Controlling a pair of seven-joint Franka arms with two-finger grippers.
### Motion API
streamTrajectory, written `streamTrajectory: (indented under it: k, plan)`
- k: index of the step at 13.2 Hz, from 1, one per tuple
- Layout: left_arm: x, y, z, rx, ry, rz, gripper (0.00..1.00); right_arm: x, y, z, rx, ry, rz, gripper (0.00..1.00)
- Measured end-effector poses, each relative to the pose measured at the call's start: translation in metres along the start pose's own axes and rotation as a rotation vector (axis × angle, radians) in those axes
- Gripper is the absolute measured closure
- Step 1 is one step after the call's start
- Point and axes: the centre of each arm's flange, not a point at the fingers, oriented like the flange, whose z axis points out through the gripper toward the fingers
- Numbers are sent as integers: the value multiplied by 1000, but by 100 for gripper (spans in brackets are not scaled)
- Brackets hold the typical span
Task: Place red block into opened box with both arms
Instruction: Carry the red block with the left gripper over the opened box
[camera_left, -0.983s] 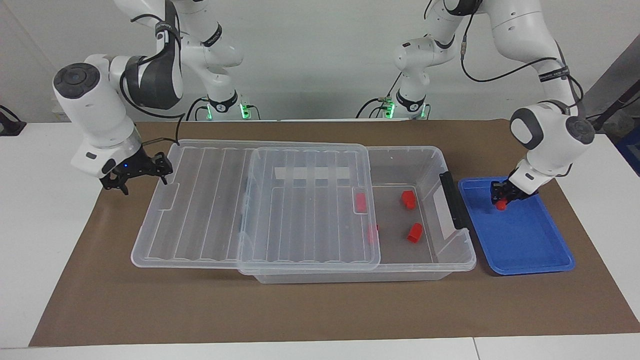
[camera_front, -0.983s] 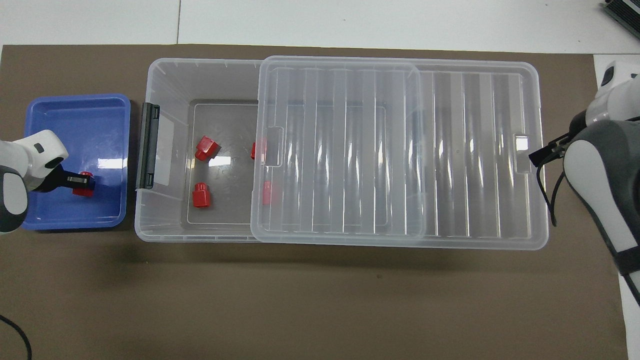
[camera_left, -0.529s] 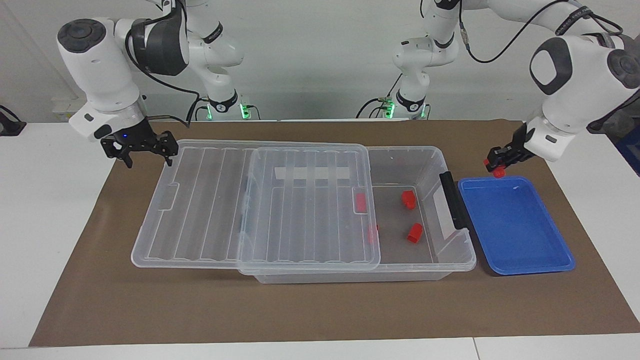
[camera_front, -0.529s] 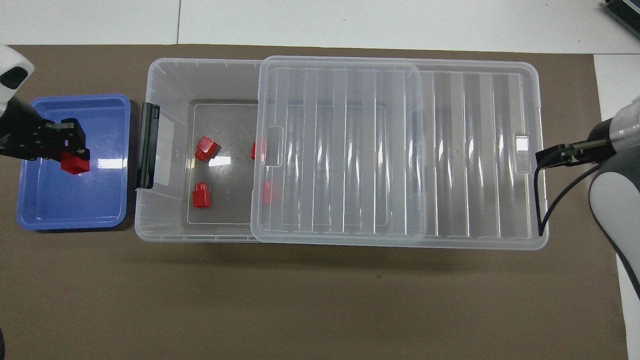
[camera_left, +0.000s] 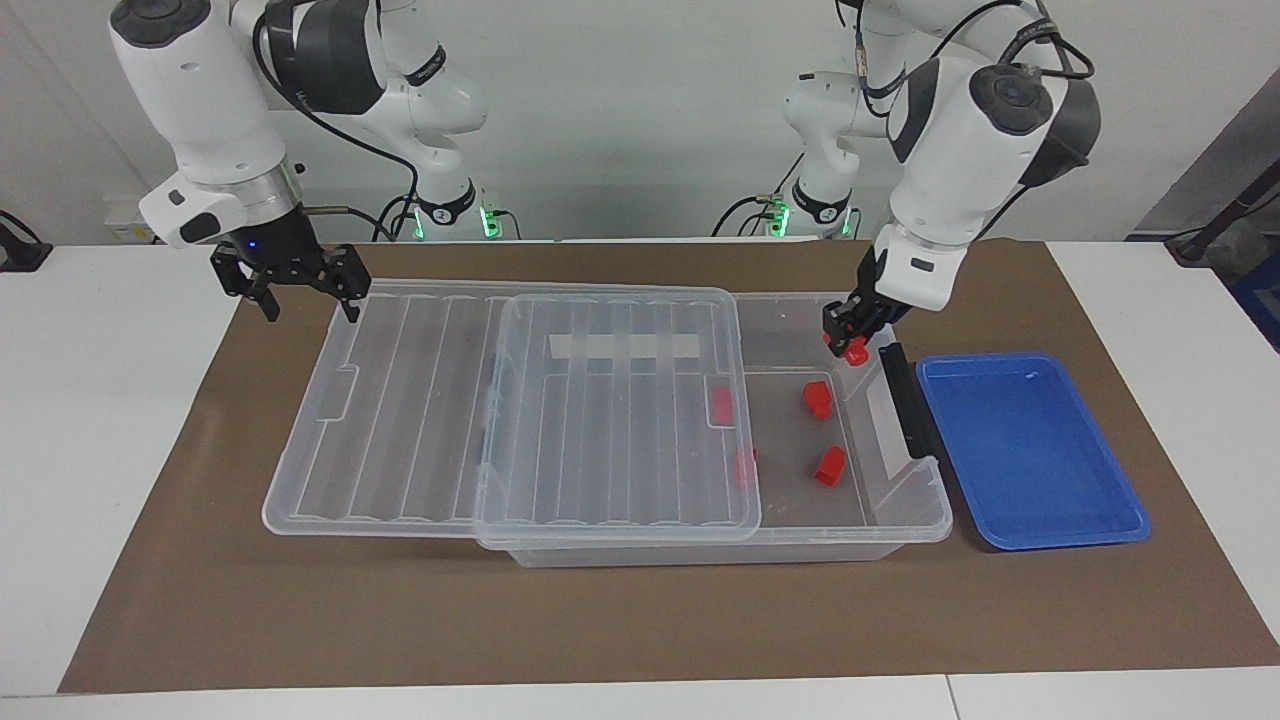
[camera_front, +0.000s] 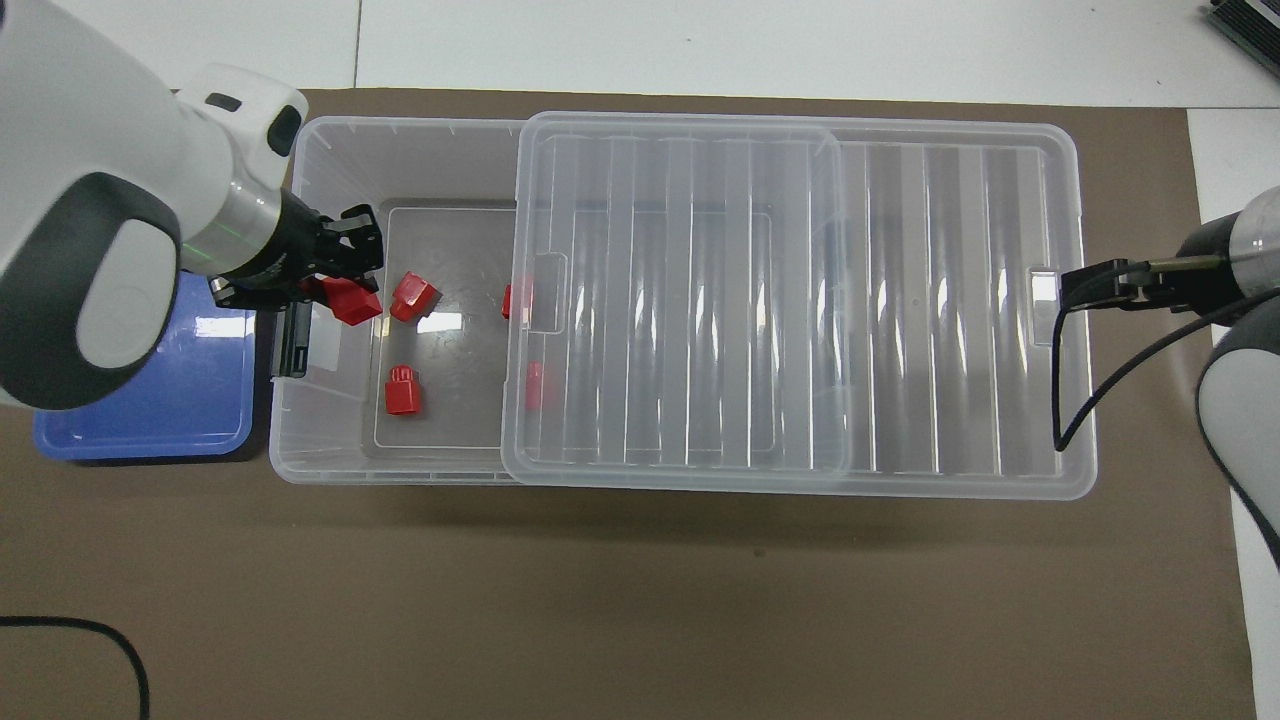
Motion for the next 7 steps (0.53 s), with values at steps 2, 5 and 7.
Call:
streamTrajectory:
  k: [2, 5, 7]
  plan:
    - [3, -1, 30, -17, 30, -4, 66, 0, -4, 0, 1, -2, -4, 0]
    - [-1, -6, 76, -33, 57, -5, 66, 0, -5, 1, 4, -5, -4, 0]
    - [-21, 3, 113, -18, 63, 37, 66, 0, -6, 0, 15, -6, -2, 1]
